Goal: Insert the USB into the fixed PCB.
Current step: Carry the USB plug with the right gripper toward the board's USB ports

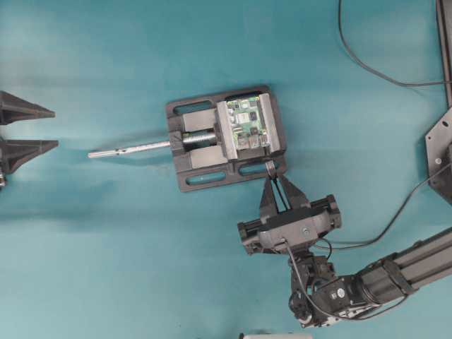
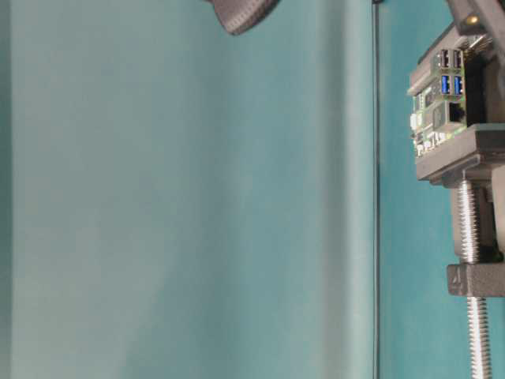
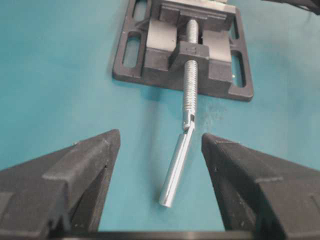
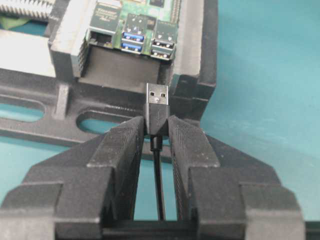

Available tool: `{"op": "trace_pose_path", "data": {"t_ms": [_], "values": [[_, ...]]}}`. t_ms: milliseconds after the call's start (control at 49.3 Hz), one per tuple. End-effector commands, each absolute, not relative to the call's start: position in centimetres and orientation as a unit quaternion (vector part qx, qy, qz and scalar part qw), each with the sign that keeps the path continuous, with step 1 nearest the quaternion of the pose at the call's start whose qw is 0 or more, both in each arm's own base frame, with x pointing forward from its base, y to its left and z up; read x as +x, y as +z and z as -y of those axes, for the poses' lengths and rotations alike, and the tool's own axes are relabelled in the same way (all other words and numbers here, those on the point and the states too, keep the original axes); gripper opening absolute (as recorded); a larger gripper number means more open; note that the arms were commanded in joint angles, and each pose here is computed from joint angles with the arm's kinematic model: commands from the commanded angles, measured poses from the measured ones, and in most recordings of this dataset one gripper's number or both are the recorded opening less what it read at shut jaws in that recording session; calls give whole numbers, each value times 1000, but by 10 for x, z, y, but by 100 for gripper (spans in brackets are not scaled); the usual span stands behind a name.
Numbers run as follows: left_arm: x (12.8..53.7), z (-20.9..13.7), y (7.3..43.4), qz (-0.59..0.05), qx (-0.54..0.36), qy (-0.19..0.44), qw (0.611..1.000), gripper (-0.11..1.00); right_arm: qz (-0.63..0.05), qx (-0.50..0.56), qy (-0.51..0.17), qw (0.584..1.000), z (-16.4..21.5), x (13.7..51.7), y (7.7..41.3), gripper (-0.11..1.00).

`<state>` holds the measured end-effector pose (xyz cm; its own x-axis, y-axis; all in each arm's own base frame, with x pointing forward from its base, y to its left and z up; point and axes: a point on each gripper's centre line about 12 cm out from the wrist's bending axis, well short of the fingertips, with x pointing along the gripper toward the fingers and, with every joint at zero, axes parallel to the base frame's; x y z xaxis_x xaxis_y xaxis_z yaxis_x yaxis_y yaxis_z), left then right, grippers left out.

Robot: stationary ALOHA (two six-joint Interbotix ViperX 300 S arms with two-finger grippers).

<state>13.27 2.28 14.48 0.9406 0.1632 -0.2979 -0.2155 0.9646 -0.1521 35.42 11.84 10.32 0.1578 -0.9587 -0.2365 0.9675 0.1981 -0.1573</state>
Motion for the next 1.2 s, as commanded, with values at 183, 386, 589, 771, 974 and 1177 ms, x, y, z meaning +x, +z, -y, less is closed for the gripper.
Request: {"op": "trace_pose_path", "data": {"t_ms": [183,386,589,771,974,1177], "values": [[135,-23,149,-140,-94,97,981,78,-134,25,-639,757,-116,359,113,21],[135,-23,148,-140,-94,98,981,78,-137,23,-643,753,-112,361,114,21],[135,-23,149,-139,-94,97,981,78,-139,20,-646,750,-108,363,115,21],[135,-24,149,-139,-94,98,981,78,-134,19,-644,753,-105,366,117,21],[135,-23,149,-139,-94,97,981,78,-133,19,-647,750,-102,367,117,21],[135,-23,149,-139,-94,97,981,78,-134,18,-649,748,-100,367,117,21]]}}
